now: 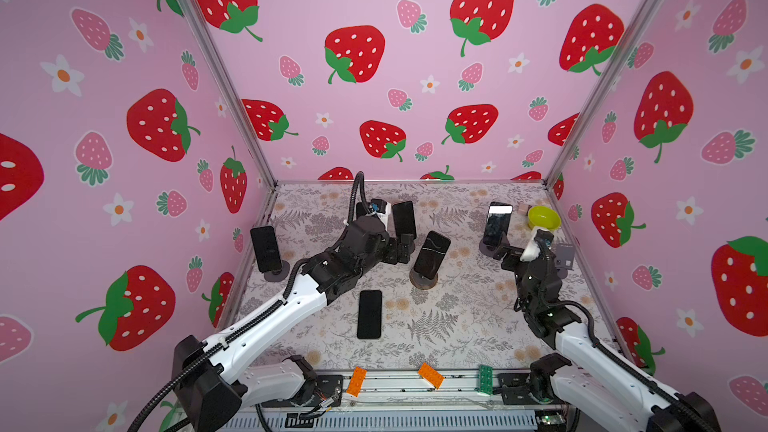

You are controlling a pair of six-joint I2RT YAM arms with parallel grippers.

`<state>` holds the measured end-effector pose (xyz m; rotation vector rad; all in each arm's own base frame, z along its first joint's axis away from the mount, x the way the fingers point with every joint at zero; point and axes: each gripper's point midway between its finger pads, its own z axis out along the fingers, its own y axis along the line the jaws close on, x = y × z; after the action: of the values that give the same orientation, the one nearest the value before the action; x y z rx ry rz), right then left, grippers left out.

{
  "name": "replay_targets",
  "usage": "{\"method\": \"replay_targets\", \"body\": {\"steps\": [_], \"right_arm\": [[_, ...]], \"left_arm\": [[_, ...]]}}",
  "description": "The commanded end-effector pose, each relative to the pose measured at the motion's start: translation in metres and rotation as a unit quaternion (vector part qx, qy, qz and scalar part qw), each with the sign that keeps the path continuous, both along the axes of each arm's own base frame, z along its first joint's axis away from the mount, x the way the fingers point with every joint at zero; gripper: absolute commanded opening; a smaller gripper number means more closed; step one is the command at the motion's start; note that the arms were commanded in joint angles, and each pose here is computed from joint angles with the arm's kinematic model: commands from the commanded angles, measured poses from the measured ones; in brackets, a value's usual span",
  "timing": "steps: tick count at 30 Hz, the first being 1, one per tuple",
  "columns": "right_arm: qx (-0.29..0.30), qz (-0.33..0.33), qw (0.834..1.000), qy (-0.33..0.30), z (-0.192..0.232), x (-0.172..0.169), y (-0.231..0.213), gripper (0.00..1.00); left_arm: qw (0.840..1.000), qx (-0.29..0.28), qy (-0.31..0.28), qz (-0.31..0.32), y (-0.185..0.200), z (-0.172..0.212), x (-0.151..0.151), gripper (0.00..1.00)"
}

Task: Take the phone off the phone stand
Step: 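Swing right gripper to the stand by the green bowl while left arm reaches forward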

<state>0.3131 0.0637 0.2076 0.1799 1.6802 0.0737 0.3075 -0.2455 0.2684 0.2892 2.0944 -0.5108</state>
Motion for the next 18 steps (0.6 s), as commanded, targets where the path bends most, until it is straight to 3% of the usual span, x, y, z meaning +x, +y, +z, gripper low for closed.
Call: {"method": "replay_targets", "body": {"steps": [1,9,13,18], "right_arm": [[0.048,-0.019,0.999,-0.013,-0.010,-0.007,-0.009,1.00],[0.030,-0.018,0.999,0.007,-0.024,-0.006,-0.011,1.00],[-0.008,-0.020,0.999,0.043,-0.026,0.009,-0.007,1.00],[-0.028,-0.019,0.997,0.071,-0.012,0.034,-0.004,0.99]], "left_arm": [[0.998,-0.012,-0.045,-0.043,-0.024,0.029,-0.003,0.99],[0.993,-0.001,-0.076,-0.092,-0.040,0.028,-0.007,0.99],[0.995,0.042,-0.095,0.001,-0.008,0.032,0.012,0.99],[0.994,0.061,-0.082,0.026,-0.001,0.022,0.017,0.99]]}}
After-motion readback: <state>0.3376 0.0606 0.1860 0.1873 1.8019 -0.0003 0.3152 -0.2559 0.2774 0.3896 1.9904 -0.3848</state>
